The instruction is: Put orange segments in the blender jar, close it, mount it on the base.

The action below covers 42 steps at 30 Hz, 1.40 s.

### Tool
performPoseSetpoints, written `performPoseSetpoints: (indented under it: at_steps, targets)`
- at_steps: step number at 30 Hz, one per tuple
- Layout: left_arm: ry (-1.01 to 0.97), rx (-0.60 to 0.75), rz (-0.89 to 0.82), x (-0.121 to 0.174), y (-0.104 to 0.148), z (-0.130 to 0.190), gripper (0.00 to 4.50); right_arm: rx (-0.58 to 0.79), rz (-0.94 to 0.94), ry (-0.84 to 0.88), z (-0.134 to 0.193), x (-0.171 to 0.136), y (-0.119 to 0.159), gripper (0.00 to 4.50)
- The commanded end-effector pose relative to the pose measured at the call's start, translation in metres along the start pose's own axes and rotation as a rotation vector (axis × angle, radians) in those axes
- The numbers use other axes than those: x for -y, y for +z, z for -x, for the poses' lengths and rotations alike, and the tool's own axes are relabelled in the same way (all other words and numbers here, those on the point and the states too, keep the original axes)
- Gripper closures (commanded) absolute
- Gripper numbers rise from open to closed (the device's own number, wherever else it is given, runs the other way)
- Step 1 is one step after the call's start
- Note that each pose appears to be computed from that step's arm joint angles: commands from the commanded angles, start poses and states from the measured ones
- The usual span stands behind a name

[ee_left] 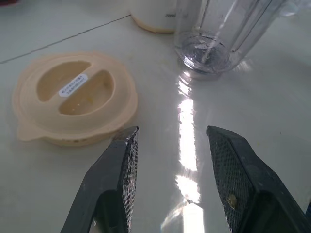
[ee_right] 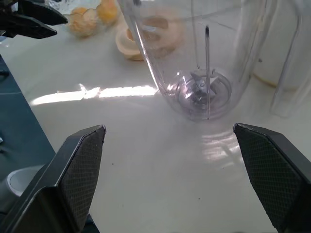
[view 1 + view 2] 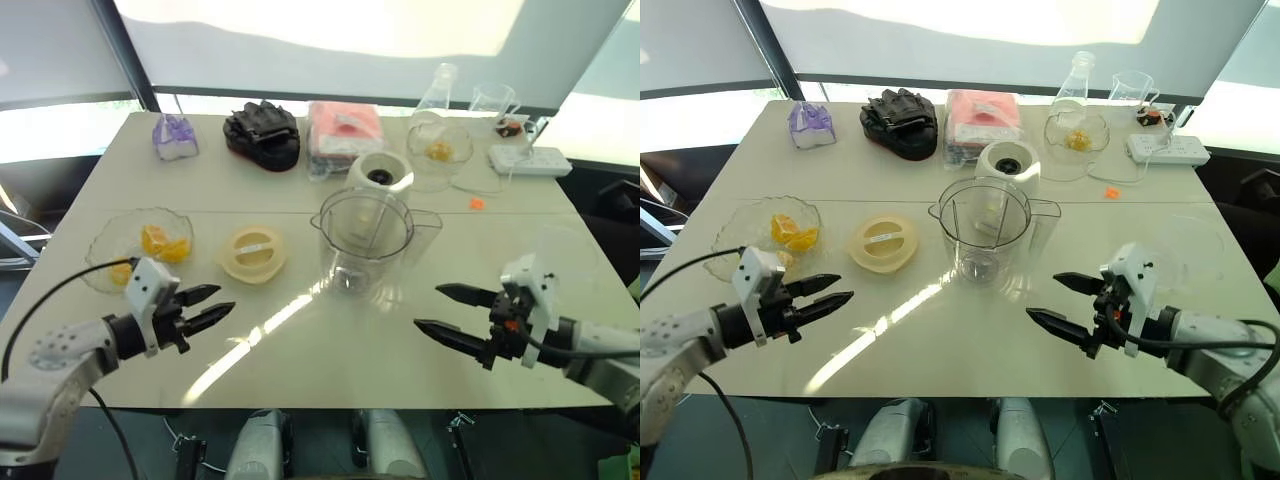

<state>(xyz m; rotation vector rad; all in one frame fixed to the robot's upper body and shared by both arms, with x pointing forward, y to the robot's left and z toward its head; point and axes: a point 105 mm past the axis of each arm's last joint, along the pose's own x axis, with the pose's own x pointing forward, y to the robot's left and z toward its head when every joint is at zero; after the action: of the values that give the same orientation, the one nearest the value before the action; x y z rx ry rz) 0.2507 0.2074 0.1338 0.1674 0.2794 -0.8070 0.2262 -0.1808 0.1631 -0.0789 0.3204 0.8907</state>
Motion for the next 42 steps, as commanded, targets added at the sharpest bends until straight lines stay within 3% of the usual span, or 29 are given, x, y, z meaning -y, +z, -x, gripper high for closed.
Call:
performPoseSetpoints:
  at_steps: [1, 5, 8, 12, 15, 19, 25, 34, 42]
  targets:
    - [0.127, -0.015, -0.088, -0.049, 0.031, 0.019, 2.23, 0.107, 0.073, 0.037, 0.017, -0.002, 0.053, 0.07]
    - [0.301, 0.000, -0.027, -0.096, 0.054, 0.028, 2.23, 0.237, 0.131, 0.095, 0.026, -0.012, 0.099, 0.07]
    - [0.340, 0.013, 0.082, -0.101, 0.059, 0.021, 2.23, 0.295, 0.160, 0.142, 0.028, -0.024, 0.120, 0.07]
    - [0.512, -0.092, 0.216, -0.105, 0.042, 0.002, 2.23, 0.328, 0.196, 0.202, 0.028, -0.042, 0.137, 0.07]
    - [0.662, -0.204, 0.336, -0.114, 0.024, -0.001, 2.23, 0.320, 0.206, 0.237, 0.024, -0.050, 0.139, 0.07]
    - [0.852, -0.184, 0.375, -0.144, 0.019, 0.014, 2.23, 0.294, 0.219, 0.268, 0.015, -0.056, 0.136, 0.07]
    - [0.987, -0.151, 0.408, -0.174, 0.022, 0.024, 2.23, 0.271, 0.215, 0.251, 0.006, -0.048, 0.130, 0.07]
    - [1.077, -0.155, 0.447, -0.206, -0.004, 0.007, 2.23, 0.274, 0.214, 0.247, -0.005, -0.046, 0.131, 0.07]
    - [1.067, -0.132, 0.522, -0.211, -0.018, -0.019, 2.23, 0.283, 0.213, 0.238, -0.005, -0.043, 0.136, 0.07]
